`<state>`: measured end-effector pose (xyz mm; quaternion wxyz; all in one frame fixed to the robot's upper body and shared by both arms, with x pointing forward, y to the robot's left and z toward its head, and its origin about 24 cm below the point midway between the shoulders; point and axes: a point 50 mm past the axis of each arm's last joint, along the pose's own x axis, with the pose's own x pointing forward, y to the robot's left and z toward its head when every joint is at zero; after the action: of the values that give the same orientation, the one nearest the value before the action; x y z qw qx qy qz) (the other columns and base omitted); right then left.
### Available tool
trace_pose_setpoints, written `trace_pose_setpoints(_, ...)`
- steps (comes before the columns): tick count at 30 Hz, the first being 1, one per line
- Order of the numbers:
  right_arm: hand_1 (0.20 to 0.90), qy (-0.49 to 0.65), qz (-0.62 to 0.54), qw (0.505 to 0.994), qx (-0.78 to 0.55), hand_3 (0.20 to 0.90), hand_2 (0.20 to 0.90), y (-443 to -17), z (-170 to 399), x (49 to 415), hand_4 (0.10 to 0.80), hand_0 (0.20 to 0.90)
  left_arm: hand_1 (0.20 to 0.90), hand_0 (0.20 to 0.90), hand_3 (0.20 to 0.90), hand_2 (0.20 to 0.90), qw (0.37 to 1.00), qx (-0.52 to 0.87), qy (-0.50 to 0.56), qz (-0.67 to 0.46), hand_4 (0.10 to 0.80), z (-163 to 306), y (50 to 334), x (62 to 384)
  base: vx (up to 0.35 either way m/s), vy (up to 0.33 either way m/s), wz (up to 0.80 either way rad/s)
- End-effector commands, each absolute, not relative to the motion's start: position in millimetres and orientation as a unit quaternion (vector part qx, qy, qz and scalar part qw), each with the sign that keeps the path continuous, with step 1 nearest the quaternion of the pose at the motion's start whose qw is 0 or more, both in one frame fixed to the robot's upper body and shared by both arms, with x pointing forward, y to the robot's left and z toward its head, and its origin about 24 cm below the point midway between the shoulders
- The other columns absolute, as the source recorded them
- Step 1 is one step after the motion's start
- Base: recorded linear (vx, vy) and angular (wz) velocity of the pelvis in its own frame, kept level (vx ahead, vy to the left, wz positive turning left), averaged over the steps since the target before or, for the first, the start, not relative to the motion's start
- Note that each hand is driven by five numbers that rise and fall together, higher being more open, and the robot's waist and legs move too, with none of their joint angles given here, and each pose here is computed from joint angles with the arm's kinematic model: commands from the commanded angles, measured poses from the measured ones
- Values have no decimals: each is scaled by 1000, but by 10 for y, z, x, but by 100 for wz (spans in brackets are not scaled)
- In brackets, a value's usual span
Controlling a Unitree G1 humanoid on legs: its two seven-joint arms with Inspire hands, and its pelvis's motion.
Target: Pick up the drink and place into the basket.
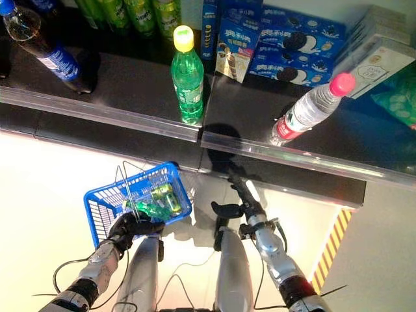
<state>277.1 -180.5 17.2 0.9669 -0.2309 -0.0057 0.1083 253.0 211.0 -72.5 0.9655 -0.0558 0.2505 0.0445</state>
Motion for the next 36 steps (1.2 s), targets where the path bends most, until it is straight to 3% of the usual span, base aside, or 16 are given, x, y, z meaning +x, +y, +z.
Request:
trace_pose_setpoints(1, 900, -124, 121, 951, -256, 900, 900, -1760, 625, 2804, 800, 900, 300, 300, 200, 300, 990, -59, 129, 26, 100, -324, 2205, 2695, 0, 0, 0)
trace_pose_setpoints(17, 900, -308, 143, 914, -222, 900, 900, -1633, 1339, 2644, 800, 900, 300, 300, 200, 300, 989, -67, 126, 32, 100, -371, 2174, 2642, -1, 11, -1)
trace_pose_setpoints(36, 900, -355, 232, 881, -207, 900, 900, -1400, 1691, 2569, 800, 900, 300, 300, 200, 300, 989, -67, 133, 26, 100, -395, 2128, 2638, -1, 1, -1)
